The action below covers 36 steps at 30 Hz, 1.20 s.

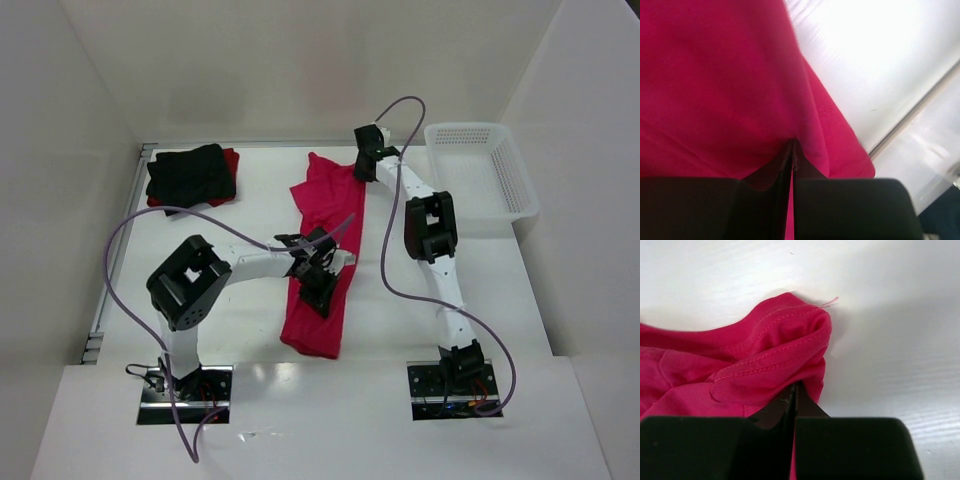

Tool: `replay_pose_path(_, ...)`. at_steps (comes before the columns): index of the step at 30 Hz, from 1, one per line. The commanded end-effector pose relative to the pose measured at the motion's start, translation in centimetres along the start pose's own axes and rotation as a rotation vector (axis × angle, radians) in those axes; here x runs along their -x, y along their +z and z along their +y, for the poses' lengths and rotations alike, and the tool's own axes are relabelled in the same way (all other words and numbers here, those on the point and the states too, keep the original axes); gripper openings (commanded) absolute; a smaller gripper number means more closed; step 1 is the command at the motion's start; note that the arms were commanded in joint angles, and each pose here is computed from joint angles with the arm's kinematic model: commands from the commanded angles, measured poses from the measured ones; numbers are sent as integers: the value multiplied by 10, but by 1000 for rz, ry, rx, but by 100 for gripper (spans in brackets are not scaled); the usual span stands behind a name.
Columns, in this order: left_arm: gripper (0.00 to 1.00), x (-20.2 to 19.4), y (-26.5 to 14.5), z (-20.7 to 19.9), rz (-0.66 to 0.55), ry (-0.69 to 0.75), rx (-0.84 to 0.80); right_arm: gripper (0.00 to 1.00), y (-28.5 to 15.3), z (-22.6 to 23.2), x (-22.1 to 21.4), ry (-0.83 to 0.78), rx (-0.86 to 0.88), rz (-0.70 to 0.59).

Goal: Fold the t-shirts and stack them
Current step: Rotate the tshirt 90 degrees

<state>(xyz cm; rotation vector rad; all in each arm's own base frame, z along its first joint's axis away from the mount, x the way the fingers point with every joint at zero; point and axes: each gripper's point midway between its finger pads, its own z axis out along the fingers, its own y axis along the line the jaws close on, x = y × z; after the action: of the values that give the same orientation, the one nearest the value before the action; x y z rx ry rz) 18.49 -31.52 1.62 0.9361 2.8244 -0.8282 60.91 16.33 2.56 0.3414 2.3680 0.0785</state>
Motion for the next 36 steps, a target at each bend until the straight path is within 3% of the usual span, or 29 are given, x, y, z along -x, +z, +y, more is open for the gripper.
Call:
replay_pose_path(1, 8, 11, 12, -13, 1, 79, -86, 0, 10, 11, -4, -29, 54, 25)
replay_pose_path(12, 16, 45, 19, -29, -60, 125, -138, 0, 8, 38, 18, -44, 167, -19)
replay_pose_path(15, 25, 56, 1, -31, -118, 133, -93, 0, -9, 36, 36, -49, 147, -55)
replay_pose_path(16, 29, 54, -5, -32, -125, 125, -79, 6, -26, 37, 57, -39, 144, -101)
replay_pose_path(17, 42, 61, -23, -39, -171, 143, -70, 10, -36, 38, 64, -46, 149, -114)
replay_pose_path(18, 48, 64, -32, -38, -200, 135, -42, 12, -44, 39, 70, -43, 156, -128)
replay_pose_path(20, 57, 69, -60, -51, -269, 144, -43, 25, -83, 44, 102, -37, 189, -200)
replay_pose_path(21, 68, 72, -71, -51, -295, 136, -37, 33, -92, 43, 103, -36, 191, -205)
replay_pose_path(22, 73, 77, -83, -50, -334, 128, -19, 40, -106, 47, 114, -39, 218, -236)
replay_pose_path(23, 78, 78, -101, -57, -384, 120, -18, 58, -143, 51, 137, -27, 257, -294)
replay_pose_path(24, 81, 80, -112, -56, -413, 105, -3, 70, -150, 47, 133, -28, 255, -289)
replay_pose_path(25, 89, 81, -120, -51, -446, 90, 34, 81, -166, 50, 138, -27, 284, -306)
replay_pose_path(27, 93, 72, -138, -44, -489, 36, 79, 100, -207, 47, 146, -23, 326, -341)
replay_pose_path(30, 94, 52, -141, -29, -486, -60, 148, 100, -224, 33, 123, -20, 330, -309)
replay_pose_path(31, 94, 45, -140, -26, -477, -86, 156, 100, -251, 29, 126, 17, 348, -330)
replay_pose_path(32, 94, 37, -139, -27, -465, -101, 144, 100, -239, 17, 97, 6, 317, -267)
replay_pose_path(34, 94, 20, -129, -24, -428, -177, 125, 100, -263, 7, 85, 40, 332, -261)
replay_pose_path(36, 94, 8, -127, -30, -422, -213, 73, 99, -256, -6, 39, 43, 329, -155)
